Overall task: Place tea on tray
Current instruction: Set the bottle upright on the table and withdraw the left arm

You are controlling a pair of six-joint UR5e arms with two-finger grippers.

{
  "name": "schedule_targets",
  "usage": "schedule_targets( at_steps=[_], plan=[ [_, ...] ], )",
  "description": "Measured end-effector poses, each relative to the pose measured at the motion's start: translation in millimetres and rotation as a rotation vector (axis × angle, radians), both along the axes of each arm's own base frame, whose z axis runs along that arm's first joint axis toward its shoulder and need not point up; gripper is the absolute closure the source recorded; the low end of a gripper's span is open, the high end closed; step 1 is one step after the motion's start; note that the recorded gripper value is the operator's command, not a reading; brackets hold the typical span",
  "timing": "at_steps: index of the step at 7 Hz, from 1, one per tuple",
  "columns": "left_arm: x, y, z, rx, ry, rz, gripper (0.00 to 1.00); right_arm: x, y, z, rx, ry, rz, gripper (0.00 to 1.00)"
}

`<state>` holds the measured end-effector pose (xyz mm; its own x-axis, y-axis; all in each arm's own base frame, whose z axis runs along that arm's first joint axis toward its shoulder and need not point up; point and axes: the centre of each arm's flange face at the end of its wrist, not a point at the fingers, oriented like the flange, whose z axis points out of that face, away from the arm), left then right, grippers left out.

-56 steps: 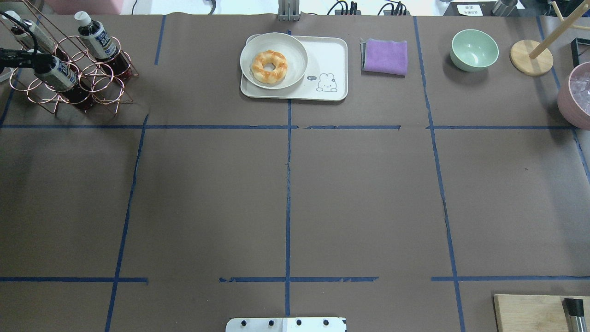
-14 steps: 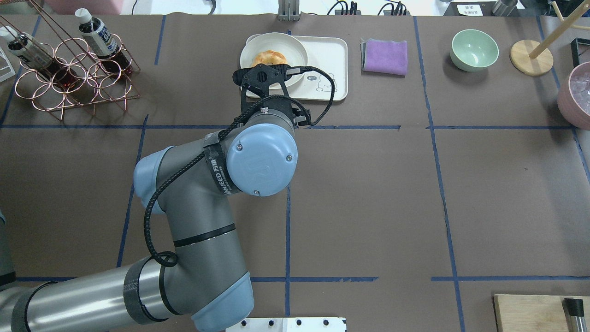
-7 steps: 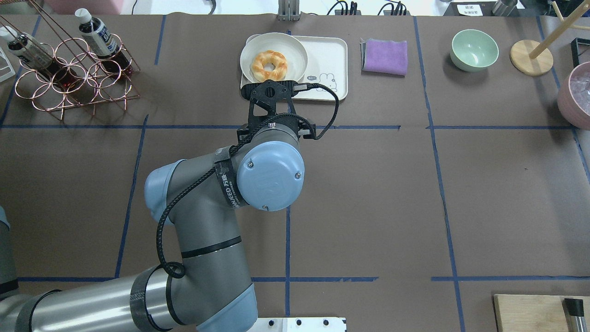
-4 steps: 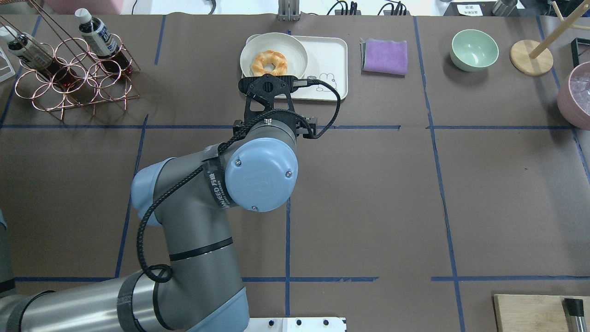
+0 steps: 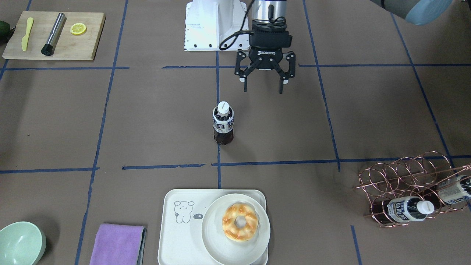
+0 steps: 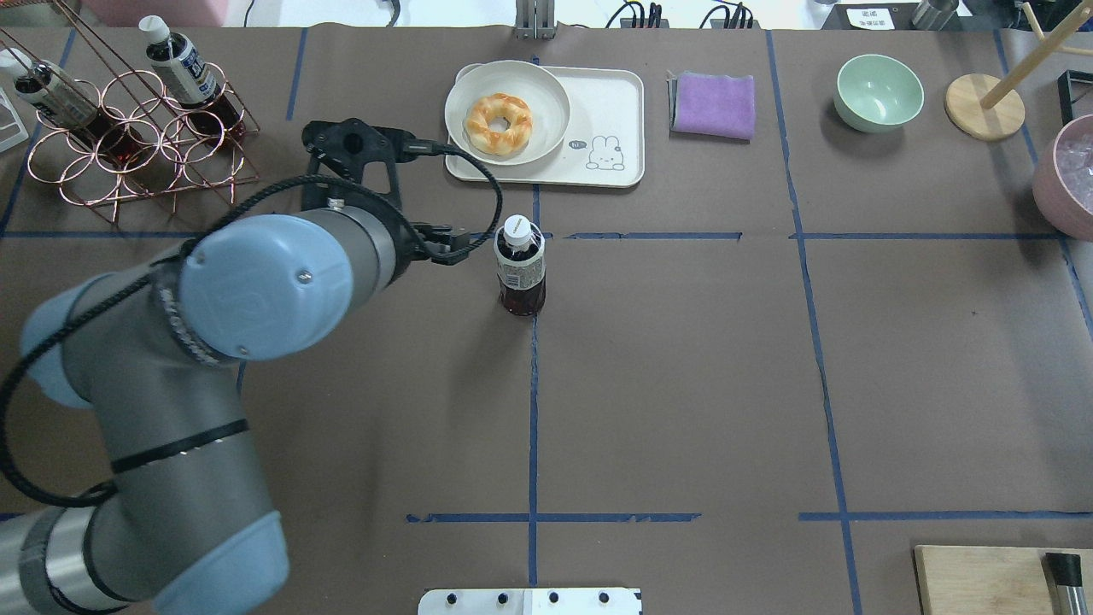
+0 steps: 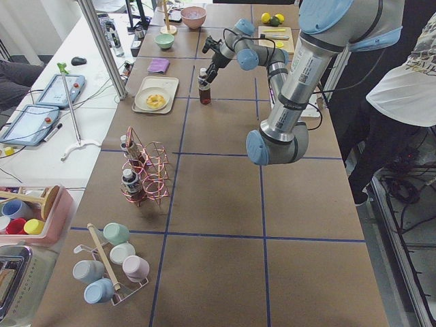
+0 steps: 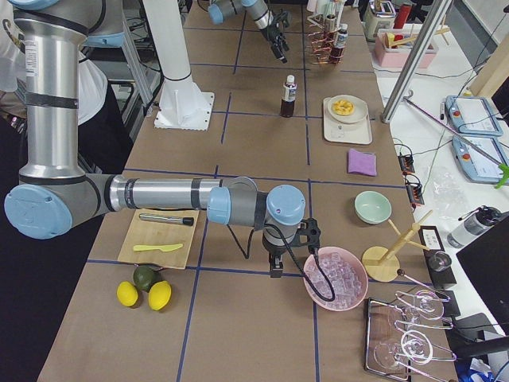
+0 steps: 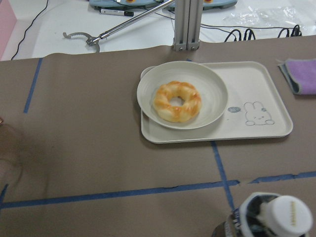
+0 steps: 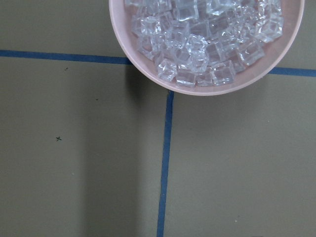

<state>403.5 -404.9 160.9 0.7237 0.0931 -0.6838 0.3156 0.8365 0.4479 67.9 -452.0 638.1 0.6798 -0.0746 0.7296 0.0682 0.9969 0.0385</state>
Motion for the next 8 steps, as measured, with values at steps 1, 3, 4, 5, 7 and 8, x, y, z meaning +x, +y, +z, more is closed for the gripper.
schedule_targets(
  at_steps=[1, 3, 4, 5, 7, 8],
  plan=[
    [-33, -10, 30, -0.051, -0.033, 0.050, 0.00, -4, -1, -9, 0.015, -0.028, -0.002, 0.00],
    [-99, -23, 108, -0.167, -0.131, 0.156, 0.00, -19, -4, -44, 0.072, -0.073, -0.024, 0.00],
    [-131, -22, 144, -0.210, -0.174, 0.195, 0.00, -33, -8, -65, 0.102, -0.093, -0.045, 0.00],
    [-163, -25, 175, -0.236, -0.207, 0.262, 0.00, -43, -13, -80, 0.119, -0.102, -0.057, 0.00],
    [-255, -46, 251, -0.281, -0.208, 0.422, 0.00, -60, -26, -106, 0.142, -0.109, -0.067, 0.00],
    [-304, -55, 295, -0.309, -0.183, 0.459, 0.00, -69, -32, -122, 0.161, -0.113, -0.076, 0.00]
  ],
)
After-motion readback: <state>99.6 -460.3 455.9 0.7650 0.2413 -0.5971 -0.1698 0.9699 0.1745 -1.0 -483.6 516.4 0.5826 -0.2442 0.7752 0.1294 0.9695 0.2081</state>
